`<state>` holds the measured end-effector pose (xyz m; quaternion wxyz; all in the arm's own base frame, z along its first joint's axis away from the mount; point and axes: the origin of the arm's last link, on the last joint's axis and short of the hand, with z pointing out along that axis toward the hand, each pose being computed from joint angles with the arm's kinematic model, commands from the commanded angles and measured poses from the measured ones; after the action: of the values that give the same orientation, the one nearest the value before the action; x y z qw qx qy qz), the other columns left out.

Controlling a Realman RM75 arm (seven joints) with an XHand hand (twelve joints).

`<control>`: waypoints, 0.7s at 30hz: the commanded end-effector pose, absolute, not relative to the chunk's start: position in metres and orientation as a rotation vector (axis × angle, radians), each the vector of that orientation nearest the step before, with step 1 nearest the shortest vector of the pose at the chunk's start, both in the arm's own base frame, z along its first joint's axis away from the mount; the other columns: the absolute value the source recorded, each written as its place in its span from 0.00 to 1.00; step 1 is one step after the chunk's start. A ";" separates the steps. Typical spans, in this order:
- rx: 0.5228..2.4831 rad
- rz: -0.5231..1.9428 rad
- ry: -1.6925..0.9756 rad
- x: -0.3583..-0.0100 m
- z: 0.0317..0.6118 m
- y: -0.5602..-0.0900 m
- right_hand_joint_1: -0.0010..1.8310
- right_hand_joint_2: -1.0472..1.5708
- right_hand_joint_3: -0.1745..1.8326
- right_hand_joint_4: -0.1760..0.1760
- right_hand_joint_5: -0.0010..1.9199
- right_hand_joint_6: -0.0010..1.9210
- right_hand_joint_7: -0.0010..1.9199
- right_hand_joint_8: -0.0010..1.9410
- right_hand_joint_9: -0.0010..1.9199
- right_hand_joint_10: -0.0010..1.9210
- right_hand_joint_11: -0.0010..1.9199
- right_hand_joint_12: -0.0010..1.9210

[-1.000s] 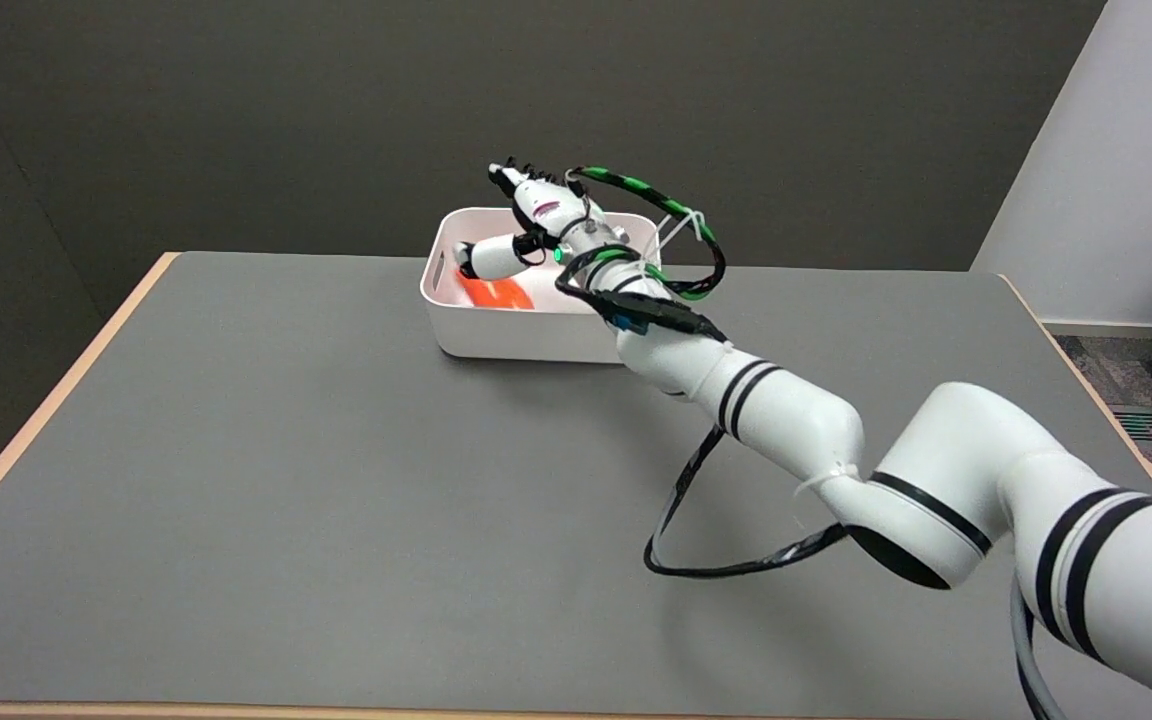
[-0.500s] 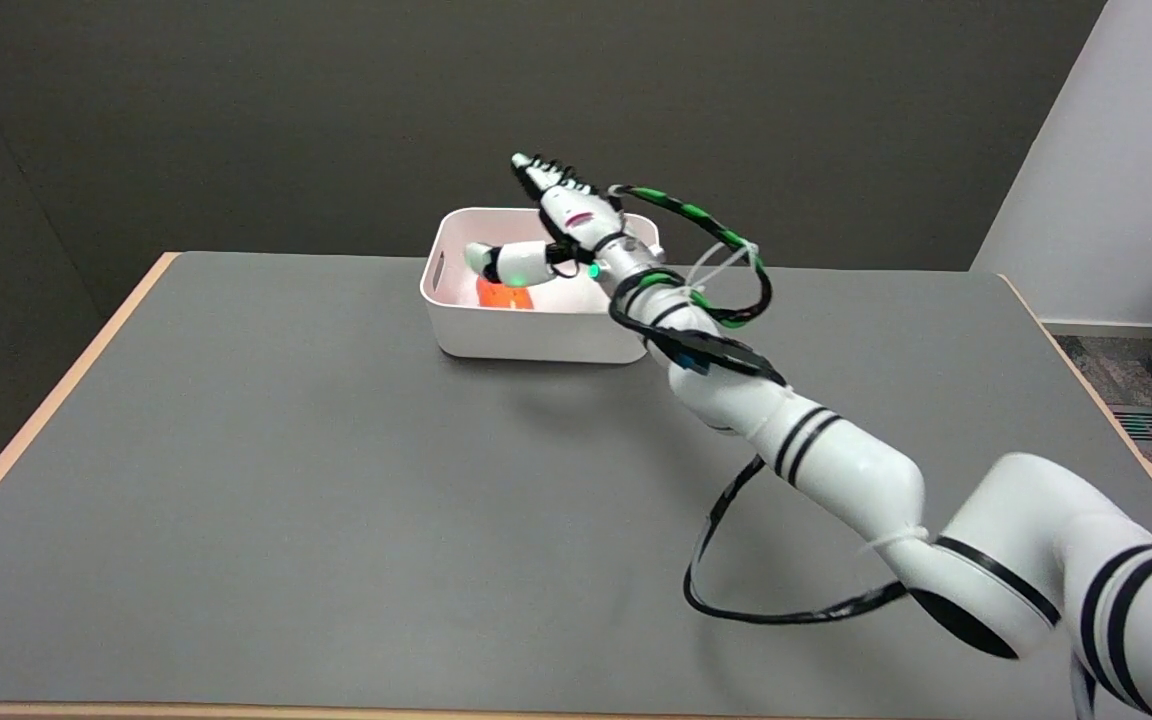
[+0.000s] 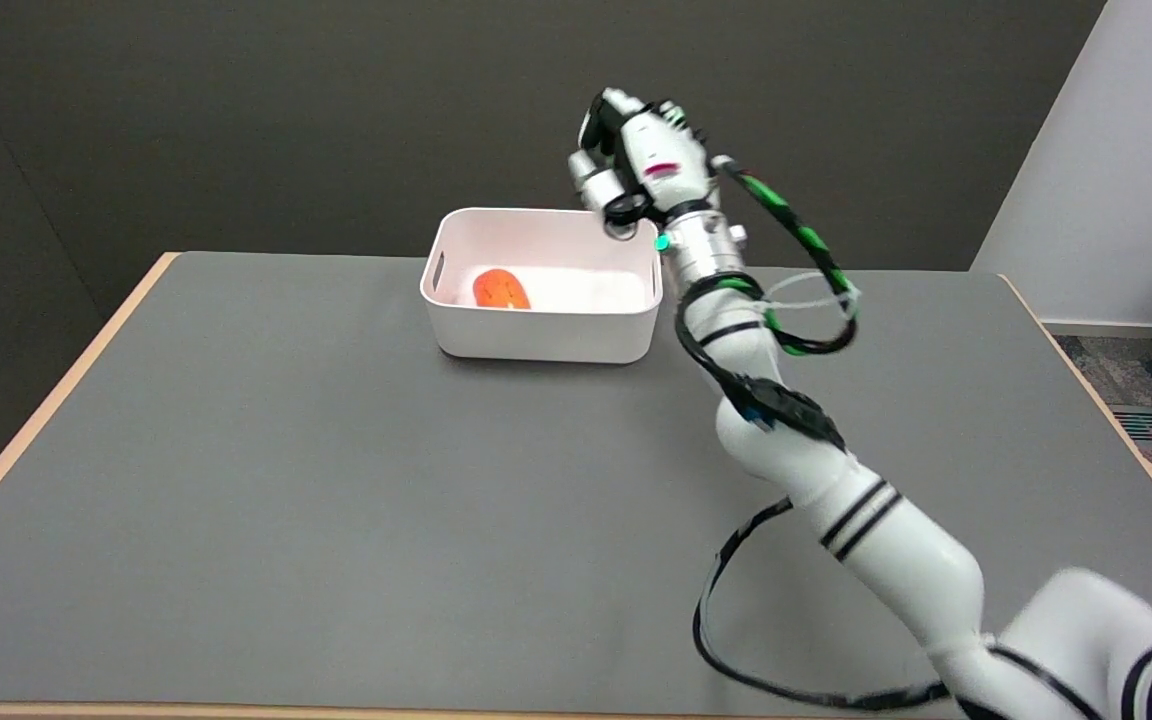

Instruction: Place mango into white box.

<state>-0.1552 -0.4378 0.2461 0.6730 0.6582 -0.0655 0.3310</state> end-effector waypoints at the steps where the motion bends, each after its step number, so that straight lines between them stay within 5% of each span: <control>1: 0.896 0.840 0.163 -0.125 0.320 -0.285 0.54 0.92 0.17 0.43 0.21 0.90 0.24 1.00 0.24 1.00 0.00 1.00; 11: 1.128 0.557 0.245 -0.137 0.287 -0.293 0.58 0.91 0.19 0.10 0.20 0.87 0.29 1.00 0.28 1.00 0.00 1.00; 21: 1.179 0.480 0.225 -0.177 0.287 -0.274 0.60 0.91 0.19 0.00 0.20 0.86 0.31 0.99 0.30 1.00 0.00 1.00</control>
<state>-0.1398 -0.3218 0.2852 0.7771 0.5319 0.0646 0.3303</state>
